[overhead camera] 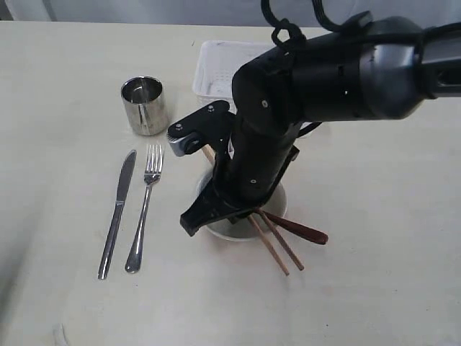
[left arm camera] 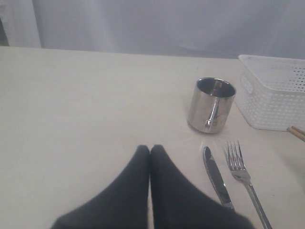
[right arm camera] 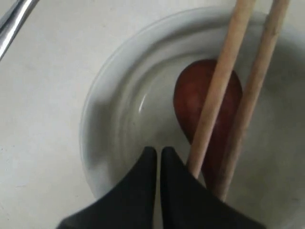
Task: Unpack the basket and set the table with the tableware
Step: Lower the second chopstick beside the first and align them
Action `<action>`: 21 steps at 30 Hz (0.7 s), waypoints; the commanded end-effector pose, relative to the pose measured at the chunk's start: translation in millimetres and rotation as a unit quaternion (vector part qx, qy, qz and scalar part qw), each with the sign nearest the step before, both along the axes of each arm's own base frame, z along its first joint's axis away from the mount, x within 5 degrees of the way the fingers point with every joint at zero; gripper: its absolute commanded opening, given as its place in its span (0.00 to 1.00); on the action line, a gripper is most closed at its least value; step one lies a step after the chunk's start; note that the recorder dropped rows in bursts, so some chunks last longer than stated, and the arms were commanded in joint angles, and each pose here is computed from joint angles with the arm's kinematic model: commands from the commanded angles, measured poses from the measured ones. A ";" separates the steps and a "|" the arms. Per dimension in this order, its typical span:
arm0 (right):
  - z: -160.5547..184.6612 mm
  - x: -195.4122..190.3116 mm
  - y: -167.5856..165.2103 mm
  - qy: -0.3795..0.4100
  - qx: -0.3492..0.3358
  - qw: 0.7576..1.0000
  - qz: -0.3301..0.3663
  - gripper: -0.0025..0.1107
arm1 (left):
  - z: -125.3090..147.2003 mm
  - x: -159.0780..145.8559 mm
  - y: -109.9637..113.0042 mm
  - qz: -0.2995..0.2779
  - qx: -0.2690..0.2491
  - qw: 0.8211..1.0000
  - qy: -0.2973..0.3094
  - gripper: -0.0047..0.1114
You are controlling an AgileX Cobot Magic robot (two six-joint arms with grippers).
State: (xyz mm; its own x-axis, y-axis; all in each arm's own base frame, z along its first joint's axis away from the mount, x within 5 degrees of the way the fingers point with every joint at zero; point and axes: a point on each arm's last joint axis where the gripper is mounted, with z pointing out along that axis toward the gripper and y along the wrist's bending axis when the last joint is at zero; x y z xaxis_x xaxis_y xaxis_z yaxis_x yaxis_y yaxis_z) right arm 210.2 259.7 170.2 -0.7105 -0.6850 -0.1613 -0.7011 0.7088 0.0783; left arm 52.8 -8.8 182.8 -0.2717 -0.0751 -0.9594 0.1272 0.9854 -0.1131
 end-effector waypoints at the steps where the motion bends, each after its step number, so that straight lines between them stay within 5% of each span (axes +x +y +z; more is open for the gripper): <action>1: 0.9 0.9 -1.2 -0.008 -0.008 1.000 0.000 0.06 | -0.9 -0.1 -0.2 -0.003 0.002 1.000 -0.001 0.04; 21: 6.5 2.8 -4.6 -0.025 -0.014 0.999 -0.017 0.06 | -0.9 -0.1 -0.2 -0.003 0.002 1.000 -0.001 0.04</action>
State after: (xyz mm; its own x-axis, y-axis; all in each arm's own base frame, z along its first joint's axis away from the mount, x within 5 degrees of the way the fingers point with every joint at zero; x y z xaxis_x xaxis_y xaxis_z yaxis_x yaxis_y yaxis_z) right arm 212.7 256.5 173.9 -0.7191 -0.6729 -0.1734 -0.6877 0.7250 0.0386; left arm 52.8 -8.8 182.8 -0.2717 -0.0751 -0.9594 0.1272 0.9854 -0.1131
